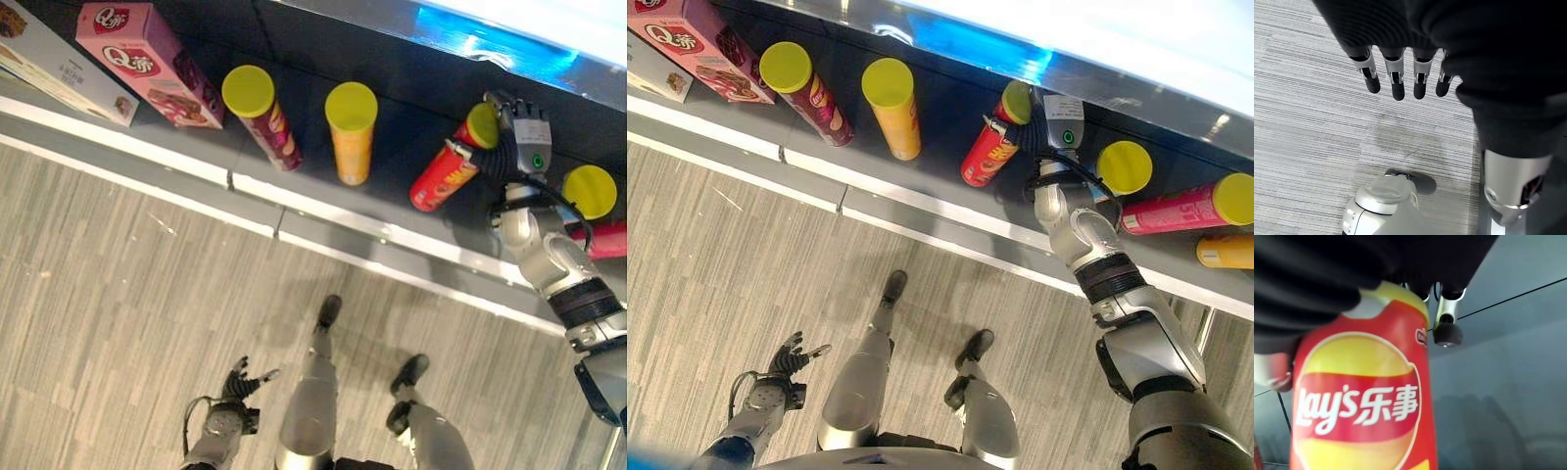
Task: Put the goods on the table back onto the shelves and tidy them up.
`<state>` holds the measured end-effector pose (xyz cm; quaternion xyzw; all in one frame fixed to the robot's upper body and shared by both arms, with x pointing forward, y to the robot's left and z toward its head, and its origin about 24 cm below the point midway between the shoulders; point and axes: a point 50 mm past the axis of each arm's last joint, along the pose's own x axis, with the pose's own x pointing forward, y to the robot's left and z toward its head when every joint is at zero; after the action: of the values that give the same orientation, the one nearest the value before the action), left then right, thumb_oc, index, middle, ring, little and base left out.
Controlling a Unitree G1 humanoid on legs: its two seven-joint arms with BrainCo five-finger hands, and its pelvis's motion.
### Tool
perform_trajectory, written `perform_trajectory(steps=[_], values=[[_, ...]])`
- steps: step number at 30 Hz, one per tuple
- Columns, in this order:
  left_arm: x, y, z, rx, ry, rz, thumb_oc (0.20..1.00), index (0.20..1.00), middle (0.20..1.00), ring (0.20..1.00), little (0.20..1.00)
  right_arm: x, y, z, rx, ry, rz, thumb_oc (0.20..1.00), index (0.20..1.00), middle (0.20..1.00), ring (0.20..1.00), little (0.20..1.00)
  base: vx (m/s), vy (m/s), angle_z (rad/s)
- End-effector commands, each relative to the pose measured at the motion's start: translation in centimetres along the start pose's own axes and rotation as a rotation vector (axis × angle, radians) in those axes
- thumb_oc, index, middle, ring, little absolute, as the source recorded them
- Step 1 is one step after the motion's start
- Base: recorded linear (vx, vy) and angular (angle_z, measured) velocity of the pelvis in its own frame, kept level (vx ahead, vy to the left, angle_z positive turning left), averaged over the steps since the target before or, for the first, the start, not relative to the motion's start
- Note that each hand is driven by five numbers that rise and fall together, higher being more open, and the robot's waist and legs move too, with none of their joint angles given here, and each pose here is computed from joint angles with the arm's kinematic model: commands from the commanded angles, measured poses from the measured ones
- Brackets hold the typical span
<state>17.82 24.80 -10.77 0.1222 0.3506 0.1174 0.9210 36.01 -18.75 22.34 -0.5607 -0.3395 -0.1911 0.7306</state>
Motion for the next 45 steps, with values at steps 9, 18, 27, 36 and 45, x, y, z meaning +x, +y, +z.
perform_trajectory(steps=[9,18,27,36,45], values=[[0.1,0.1,0.4,-0.034,-0.014,0.022,1.000,1.000,1.000,1.000,1.000,0.0,-1.0,2.7,0.048,-0.147,-0.062,0.200,0.200,0.200,0.200,0.200,0.00,0.000,0.00],[0.1,0.1,0.3,-0.031,-0.010,0.027,1.000,1.000,1.000,1.000,1.000,-0.1,-1.0,3.8,0.082,-0.184,-0.061,0.200,0.200,0.200,0.200,0.200,0.00,0.000,0.00],[0.0,0.4,0.0,-0.025,-0.003,0.031,1.000,1.000,1.000,1.000,1.000,1.0,-2.0,3.6,0.065,-0.181,-0.098,0.200,0.200,0.200,0.200,0.200,0.00,0.000,0.00],[0.2,0.6,0.3,-0.030,-0.011,0.035,1.000,1.000,1.000,1.000,1.000,2.2,-3.9,3.2,0.014,-0.197,-0.174,0.200,0.200,0.200,0.200,0.200,0.00,0.000,0.00],[0.2,0.5,0.4,-0.041,-0.009,0.037,1.000,1.000,1.000,1.000,1.000,1.8,-3.9,3.9,0.030,-0.235,-0.168,0.200,0.200,0.200,0.200,0.200,0.00,0.000,0.00]])
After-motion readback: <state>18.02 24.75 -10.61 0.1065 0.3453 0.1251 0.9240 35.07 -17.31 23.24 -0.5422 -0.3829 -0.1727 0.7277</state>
